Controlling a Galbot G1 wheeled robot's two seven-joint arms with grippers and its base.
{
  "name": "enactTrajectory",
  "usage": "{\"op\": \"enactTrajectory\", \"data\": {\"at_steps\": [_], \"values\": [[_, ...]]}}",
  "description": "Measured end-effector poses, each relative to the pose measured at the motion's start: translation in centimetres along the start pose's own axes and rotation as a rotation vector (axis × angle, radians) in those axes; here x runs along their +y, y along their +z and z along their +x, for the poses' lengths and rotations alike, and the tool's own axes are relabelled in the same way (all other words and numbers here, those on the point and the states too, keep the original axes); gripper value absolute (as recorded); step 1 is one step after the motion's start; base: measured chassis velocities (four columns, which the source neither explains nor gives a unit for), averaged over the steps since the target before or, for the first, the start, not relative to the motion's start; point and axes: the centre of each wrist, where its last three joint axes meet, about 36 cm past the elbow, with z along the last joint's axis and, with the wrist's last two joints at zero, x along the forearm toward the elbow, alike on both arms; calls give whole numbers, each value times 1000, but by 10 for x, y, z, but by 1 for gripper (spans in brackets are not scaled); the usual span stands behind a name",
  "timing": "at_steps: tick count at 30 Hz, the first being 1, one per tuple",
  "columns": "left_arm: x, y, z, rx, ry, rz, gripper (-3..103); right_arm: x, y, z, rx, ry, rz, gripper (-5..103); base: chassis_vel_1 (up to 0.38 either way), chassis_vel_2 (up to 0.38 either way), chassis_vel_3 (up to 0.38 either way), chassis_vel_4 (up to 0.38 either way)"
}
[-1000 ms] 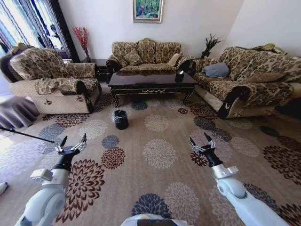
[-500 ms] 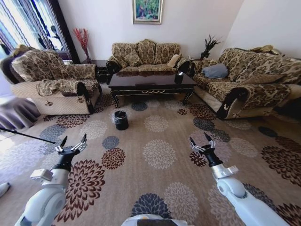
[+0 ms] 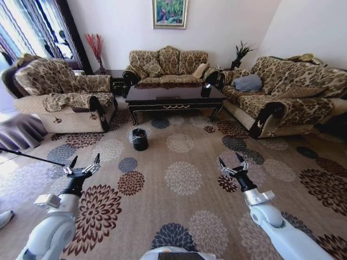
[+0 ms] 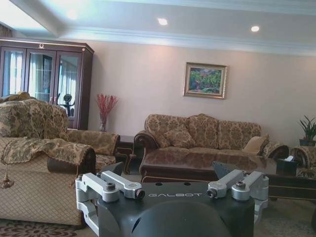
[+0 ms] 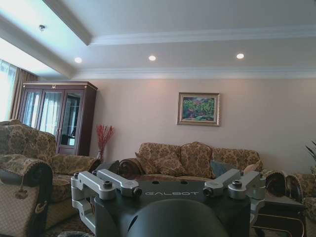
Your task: Move to the front of the table and pick up the trash from the floor, then place it into the trash bin.
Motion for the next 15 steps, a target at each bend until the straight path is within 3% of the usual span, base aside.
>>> {"op": "enactTrajectory", "data": {"at_steps": [15], "values": [[-1, 0, 1, -1, 1, 3, 100, 1, -1, 1, -2, -11, 1, 100, 0, 0, 0, 0]]}}
